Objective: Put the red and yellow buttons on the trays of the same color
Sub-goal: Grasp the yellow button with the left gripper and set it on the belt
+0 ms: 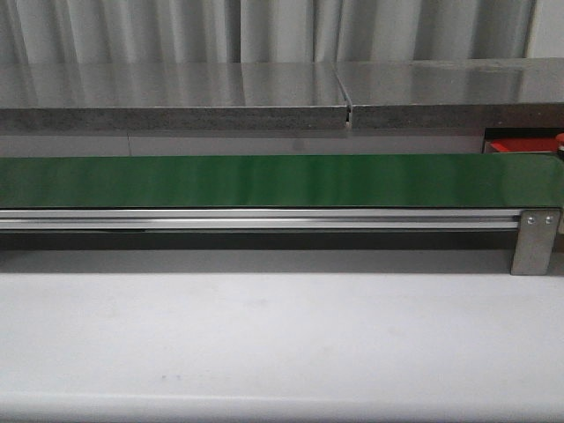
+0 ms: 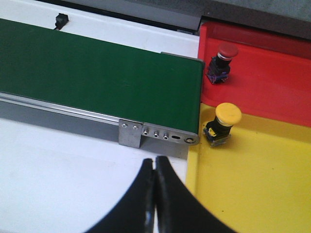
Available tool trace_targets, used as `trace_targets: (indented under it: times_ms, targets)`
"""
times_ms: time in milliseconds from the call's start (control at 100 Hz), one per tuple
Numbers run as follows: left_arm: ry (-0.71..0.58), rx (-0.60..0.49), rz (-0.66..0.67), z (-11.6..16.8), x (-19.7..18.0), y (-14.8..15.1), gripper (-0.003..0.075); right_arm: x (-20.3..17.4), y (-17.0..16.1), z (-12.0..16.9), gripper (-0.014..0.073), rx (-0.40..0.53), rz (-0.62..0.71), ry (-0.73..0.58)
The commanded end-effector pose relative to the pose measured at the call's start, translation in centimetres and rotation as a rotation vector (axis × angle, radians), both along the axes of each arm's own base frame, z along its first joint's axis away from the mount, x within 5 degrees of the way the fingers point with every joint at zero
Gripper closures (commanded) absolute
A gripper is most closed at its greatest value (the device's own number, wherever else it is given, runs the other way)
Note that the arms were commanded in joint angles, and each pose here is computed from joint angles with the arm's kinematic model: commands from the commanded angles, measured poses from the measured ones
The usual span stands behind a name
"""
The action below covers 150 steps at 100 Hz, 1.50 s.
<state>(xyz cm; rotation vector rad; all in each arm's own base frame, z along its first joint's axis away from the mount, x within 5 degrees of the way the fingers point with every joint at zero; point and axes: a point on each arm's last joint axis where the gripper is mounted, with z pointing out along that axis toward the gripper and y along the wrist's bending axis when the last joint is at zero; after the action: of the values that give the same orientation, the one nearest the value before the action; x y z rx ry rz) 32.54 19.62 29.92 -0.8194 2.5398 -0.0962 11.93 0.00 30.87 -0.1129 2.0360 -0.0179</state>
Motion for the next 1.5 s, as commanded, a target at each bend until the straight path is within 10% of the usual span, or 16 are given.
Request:
trace_targets:
  times_ms: [0, 430, 640, 880, 1490]
  targets:
    - [-0.103, 0.038, -0.050, 3.5, 0.2, -2.4, 0.0502, 0.1, -0.1, 1.5, 0.0713, -0.009, -0.012, -0.095]
    - [-0.081, 0.000, -0.341, 2.6, 6.3, -11.7, 0.0502, 0.1, -0.1, 1.5, 0.0713, -0.009, -0.012, -0.096]
    - [-0.015, -0.034, -0.376, 0.8, 8.7, -12.0, 0.0481, 0.1, -0.1, 1.5, 0.0713, -0.009, -0.012, -0.096]
    - [-0.009, -0.041, -0.386, 0.9, 9.0, -12.1, 0.0198, 0.1, -0.1, 1.5, 0.0713, -0.009, -0.012, -0.096]
    - [-0.203, -0.044, -0.349, 6.7, 6.2, -11.4, 0.0190, 0.1, -0.1, 1.5, 0.0713, -0.009, -0.012, -0.096]
